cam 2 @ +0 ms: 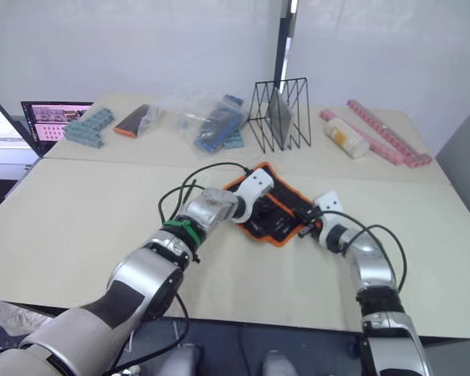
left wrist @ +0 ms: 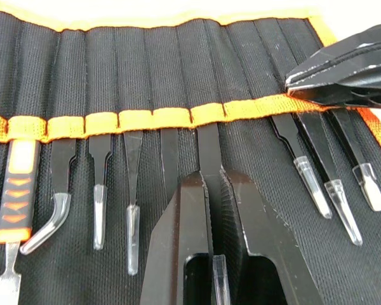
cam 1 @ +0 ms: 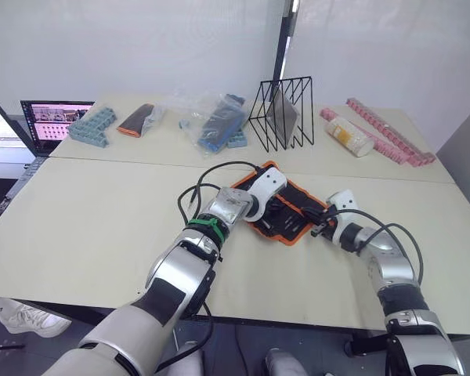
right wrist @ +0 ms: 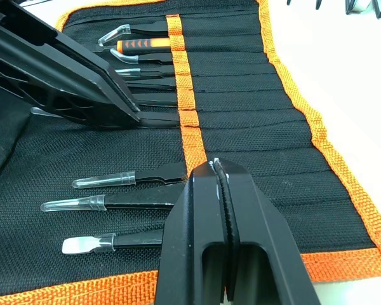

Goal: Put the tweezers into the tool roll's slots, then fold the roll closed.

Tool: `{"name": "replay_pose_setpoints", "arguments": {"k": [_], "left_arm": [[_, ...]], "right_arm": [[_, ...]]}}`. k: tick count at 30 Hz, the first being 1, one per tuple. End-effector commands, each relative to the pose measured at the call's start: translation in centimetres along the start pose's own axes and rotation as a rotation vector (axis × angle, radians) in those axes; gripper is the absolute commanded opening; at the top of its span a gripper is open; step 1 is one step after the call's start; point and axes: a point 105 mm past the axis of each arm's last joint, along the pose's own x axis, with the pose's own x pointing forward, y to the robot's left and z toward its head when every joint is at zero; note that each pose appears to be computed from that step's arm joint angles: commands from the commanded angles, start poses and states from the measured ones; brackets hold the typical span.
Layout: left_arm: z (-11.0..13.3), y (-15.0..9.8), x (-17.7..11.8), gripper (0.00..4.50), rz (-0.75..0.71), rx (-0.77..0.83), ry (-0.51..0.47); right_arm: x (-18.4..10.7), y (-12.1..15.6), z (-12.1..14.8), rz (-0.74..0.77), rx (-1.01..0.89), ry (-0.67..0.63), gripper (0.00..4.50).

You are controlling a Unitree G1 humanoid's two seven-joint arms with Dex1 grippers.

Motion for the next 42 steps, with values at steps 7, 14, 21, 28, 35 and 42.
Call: {"name": "replay_pose_setpoints", "arguments": {"k": [7, 14, 21, 28, 35, 42], "left_arm": [[0.8, -0.8, 1.0, 0.04, 0.039, 0.017, -0.038], [1.0, -0.8, 1.2, 0.04, 0.073, -0.020, -0.079], [0.5, -0.9, 1.2, 0.85, 0.044, -0.039, -0.087], [0.0, 0.2, 0.4, 3.13, 0.033, -0.031, -0.072], [-0.9, 1.5, -2.1, 4.46, -0.073, -0.023, -0.060], [-0.8, 5.6, -8.7, 4.46, 0.112, 0.032, -0.183]], "right_arm": [[0.3, 1.1, -1.9, 0.019, 0.025, 0.060, 0.00], [0.5, 1.3, -2.1, 0.019, 0.031, 0.062, 0.00], [0.8, 1.4, -2.1, 0.022, 0.031, 0.063, 0.00], [1.1, 1.6, -2.1, 0.035, 0.030, 0.068, 0.00], [1.4, 1.5, -2.5, 0.044, 0.025, 0.089, 0.00], [1.5, 1.4, -2.7, 0.050, 0.021, 0.104, 0.00]]}}
